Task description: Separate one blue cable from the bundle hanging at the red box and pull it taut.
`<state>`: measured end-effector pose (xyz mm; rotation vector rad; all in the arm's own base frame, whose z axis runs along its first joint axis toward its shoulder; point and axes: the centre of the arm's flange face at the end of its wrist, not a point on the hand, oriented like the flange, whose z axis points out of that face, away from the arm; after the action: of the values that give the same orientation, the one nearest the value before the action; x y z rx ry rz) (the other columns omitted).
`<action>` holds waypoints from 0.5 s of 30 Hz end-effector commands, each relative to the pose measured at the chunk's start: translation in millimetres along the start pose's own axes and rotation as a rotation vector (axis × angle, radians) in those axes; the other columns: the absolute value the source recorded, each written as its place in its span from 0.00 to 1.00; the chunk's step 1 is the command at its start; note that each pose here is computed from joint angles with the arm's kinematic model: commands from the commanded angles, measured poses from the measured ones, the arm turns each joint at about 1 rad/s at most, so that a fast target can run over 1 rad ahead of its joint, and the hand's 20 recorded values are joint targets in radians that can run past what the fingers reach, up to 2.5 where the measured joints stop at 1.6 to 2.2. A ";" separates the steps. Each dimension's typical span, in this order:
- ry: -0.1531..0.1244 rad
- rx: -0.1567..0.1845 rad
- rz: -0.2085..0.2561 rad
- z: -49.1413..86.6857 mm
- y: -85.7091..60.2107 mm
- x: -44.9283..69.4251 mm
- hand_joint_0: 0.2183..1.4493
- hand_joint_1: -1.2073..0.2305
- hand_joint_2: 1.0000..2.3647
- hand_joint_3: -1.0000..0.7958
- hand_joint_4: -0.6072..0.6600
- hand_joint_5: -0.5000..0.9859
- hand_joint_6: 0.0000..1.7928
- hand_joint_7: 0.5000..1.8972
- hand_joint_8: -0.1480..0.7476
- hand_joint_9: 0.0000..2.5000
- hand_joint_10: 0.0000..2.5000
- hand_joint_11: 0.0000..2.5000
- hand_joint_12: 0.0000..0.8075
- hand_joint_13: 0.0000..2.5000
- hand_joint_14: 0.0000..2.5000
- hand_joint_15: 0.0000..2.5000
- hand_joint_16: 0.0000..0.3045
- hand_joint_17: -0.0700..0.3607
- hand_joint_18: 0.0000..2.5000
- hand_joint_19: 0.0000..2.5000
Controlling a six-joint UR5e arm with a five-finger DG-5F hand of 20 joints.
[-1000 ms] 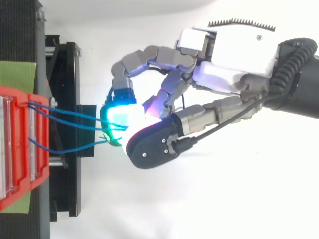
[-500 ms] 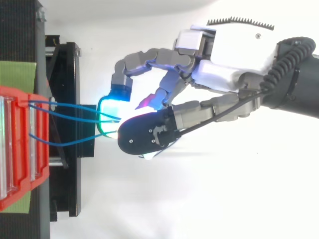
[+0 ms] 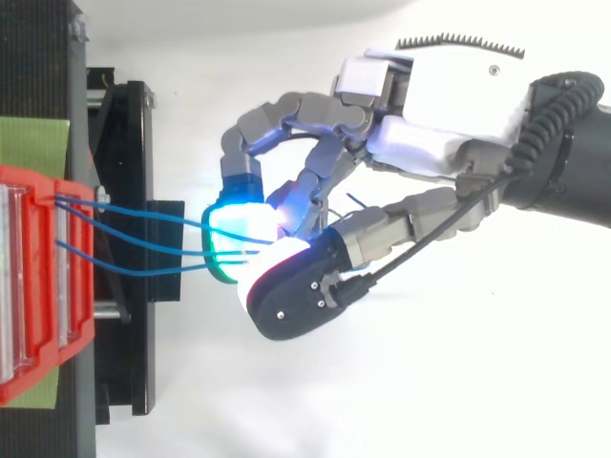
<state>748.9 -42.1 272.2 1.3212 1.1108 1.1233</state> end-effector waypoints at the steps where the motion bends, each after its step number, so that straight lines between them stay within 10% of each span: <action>1: -0.001 0.006 -0.002 -0.5 -0.5 -0.9 0.37 0.22 0.00 0.28 0.60 0.23 0.50 0.49 0.57 0.40 0.01 0.41 0.47 0.39 0.01 0.28 0.17 0.43 0.36 0.34; 15: 0.004 0.012 -0.002 -1.2 -1.2 0.3 0.23 0.41 0.00 0.28 0.58 0.27 0.46 0.49 0.58 0.41 0.01 0.33 0.48 0.39 0.01 0.28 0.18 0.45 0.36 0.34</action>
<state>747.6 -42.2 271.2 1.3280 1.1221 1.1186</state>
